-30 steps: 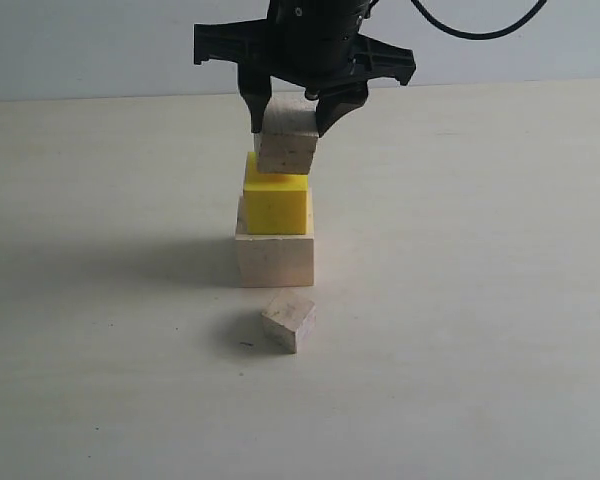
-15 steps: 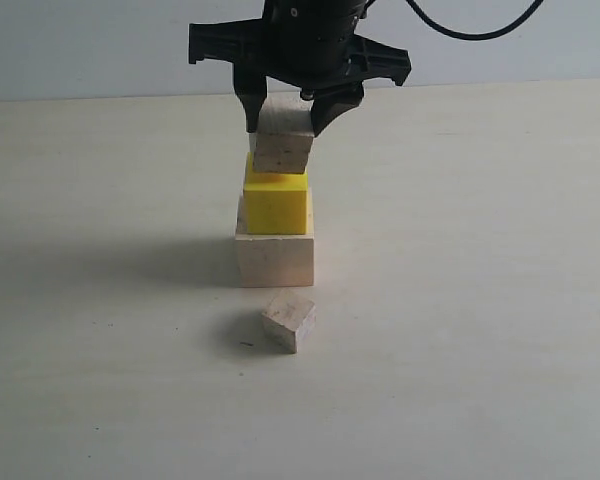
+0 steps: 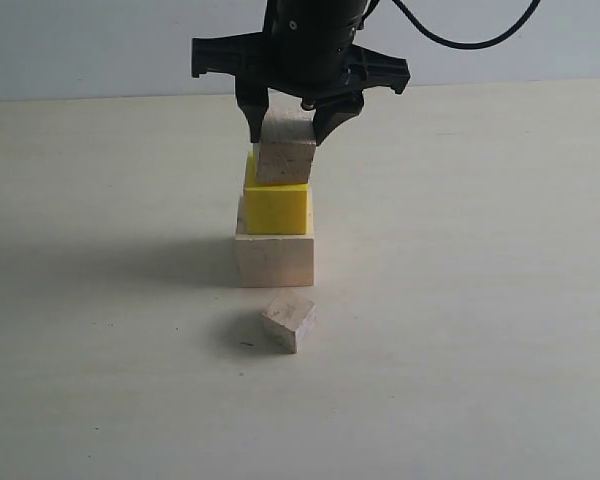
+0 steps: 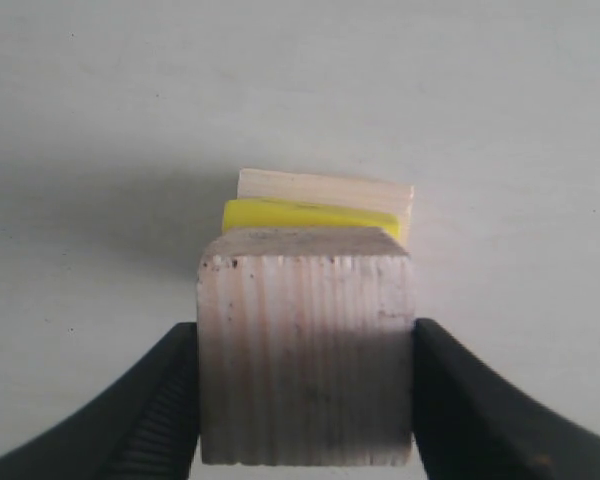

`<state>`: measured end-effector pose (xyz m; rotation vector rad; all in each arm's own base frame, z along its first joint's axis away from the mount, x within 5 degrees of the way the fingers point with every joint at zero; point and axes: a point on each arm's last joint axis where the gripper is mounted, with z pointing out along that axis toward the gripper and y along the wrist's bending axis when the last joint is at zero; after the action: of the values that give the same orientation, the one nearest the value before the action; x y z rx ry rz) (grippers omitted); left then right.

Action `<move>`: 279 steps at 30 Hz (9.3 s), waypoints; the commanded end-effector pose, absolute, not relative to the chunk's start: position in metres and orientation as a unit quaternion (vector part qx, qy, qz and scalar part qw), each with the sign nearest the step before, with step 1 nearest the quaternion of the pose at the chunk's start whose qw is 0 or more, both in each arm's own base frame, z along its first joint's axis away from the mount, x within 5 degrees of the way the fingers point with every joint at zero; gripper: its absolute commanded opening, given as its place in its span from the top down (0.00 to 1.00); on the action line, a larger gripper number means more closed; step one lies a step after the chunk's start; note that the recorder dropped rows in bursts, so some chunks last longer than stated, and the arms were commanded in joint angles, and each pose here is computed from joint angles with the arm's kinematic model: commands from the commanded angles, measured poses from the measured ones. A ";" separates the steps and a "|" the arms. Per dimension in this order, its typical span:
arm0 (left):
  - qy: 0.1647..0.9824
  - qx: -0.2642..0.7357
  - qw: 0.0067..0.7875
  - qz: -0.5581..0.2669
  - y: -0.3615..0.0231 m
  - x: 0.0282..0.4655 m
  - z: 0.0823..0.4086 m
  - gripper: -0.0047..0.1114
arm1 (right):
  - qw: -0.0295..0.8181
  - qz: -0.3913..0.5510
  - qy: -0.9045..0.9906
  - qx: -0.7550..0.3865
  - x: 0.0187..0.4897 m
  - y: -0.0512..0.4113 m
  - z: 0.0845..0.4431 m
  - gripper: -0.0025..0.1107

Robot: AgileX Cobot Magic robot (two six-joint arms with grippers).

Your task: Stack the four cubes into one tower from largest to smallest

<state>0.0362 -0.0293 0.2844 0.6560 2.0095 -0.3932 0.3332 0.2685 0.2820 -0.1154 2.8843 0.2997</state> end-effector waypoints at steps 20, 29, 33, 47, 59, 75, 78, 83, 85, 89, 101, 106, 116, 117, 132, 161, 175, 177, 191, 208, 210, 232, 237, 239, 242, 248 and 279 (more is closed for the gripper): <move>0.817 0.269 0.482 -0.167 -0.029 0.035 0.284 0.96 | 0.130 0.108 0.985 -0.040 0.335 0.271 0.282 0.70; 0.801 0.265 0.508 -0.174 -0.023 0.026 0.286 0.96 | 0.132 0.109 0.984 -0.042 0.336 0.271 0.283 0.53; 0.795 0.263 0.518 -0.177 -0.021 0.023 0.287 0.96 | 0.132 0.109 0.984 -0.042 0.336 0.271 0.283 0.48; 0.794 0.263 0.519 -0.177 -0.021 0.023 0.287 0.96 | 0.126 0.123 0.983 -0.041 0.334 0.273 0.285 0.42; 0.794 0.263 0.519 -0.177 -0.021 0.023 0.287 0.96 | 0.121 0.121 0.984 -0.042 0.328 0.268 0.294 0.42; 0.794 0.263 0.519 -0.177 -0.021 0.023 0.287 0.96 | 0.111 0.140 0.983 -0.043 0.326 0.272 0.295 0.42; 0.794 0.263 0.519 -0.177 -0.021 0.023 0.287 0.96 | 0.112 0.138 0.983 -0.044 0.326 0.271 0.295 0.42; 0.794 0.263 0.519 -0.177 -0.021 0.023 0.287 0.96 | 0.116 0.133 0.982 -0.065 0.326 0.271 0.295 0.42; 0.794 0.263 0.519 -0.177 -0.021 0.023 0.287 0.96 | 0.117 0.133 0.982 -0.068 0.326 0.271 0.295 0.42; 0.794 0.263 0.519 -0.177 -0.021 0.023 0.287 0.96 | 0.117 0.133 0.982 -0.068 0.326 0.271 0.295 0.42; 0.794 0.263 0.519 -0.177 -0.021 0.023 0.287 0.96 | 0.142 0.129 0.979 -0.073 0.322 0.264 0.311 0.42; 0.794 0.263 0.519 -0.177 -0.021 0.023 0.287 0.96 | 0.147 0.129 0.978 -0.074 0.315 0.257 0.326 0.42; 0.794 0.263 0.519 -0.177 -0.021 0.023 0.287 0.96 | 0.159 0.165 0.959 -0.169 0.299 0.255 0.351 0.67; 0.794 0.263 0.519 -0.177 -0.021 0.023 0.287 0.96 | 0.160 0.172 0.955 -0.180 0.297 0.255 0.353 0.76; 0.794 0.263 0.519 -0.177 -0.021 0.023 0.287 0.96 | 0.110 0.169 0.948 -0.246 0.242 0.218 0.315 0.98; 0.793 0.257 0.521 -0.181 -0.021 0.024 0.286 0.96 | 0.159 0.184 0.888 -0.391 0.212 0.200 0.226 0.67; 0.793 0.257 0.521 -0.181 -0.021 0.024 0.286 0.96 | 0.116 0.199 0.895 -0.382 0.220 0.212 0.193 0.49; 0.793 0.257 0.521 -0.181 -0.021 0.024 0.286 0.96 | 0.116 0.199 0.895 -0.382 0.220 0.213 0.193 0.49; 0.793 0.257 0.520 -0.184 -0.022 0.023 0.286 0.96 | 0.166 0.196 0.885 -0.388 0.228 0.215 0.195 0.49; 0.752 0.246 0.578 -0.203 -0.008 0.003 0.289 0.96 | 0.183 0.229 0.880 -0.373 0.185 0.186 0.179 0.52; 0.752 0.246 0.578 -0.203 -0.008 0.003 0.289 0.96 | 0.220 0.227 0.877 -0.362 0.182 0.180 0.183 0.52; 0.752 0.246 0.578 -0.203 -0.008 0.003 0.289 0.96 | 0.262 0.222 0.856 -0.386 0.192 0.186 0.151 0.52; 0.752 0.246 0.578 -0.203 -0.008 0.003 0.289 0.96 | 0.273 0.230 0.846 -0.396 0.200 0.195 0.147 0.51; 0.752 0.246 0.578 -0.203 -0.008 0.003 0.289 0.96 | 0.265 0.238 0.845 -0.400 0.211 0.206 0.141 0.51; 0.752 0.246 0.578 -0.203 -0.008 0.003 0.289 0.96 | 0.245 0.239 0.850 -0.401 0.213 0.209 0.128 0.51; 0.752 0.246 0.578 -0.203 -0.008 0.003 0.289 0.96 | 0.231 0.234 0.853 -0.404 0.214 0.209 0.117 0.51; 0.752 0.247 0.577 -0.202 -0.009 0.003 0.289 0.96 | 0.225 0.210 0.866 -0.394 0.225 0.213 0.104 0.51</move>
<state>0.0035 -0.0081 0.2888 0.5768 1.7689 -0.4579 0.2255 0.2111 0.1035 -1.0682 2.4003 0.5628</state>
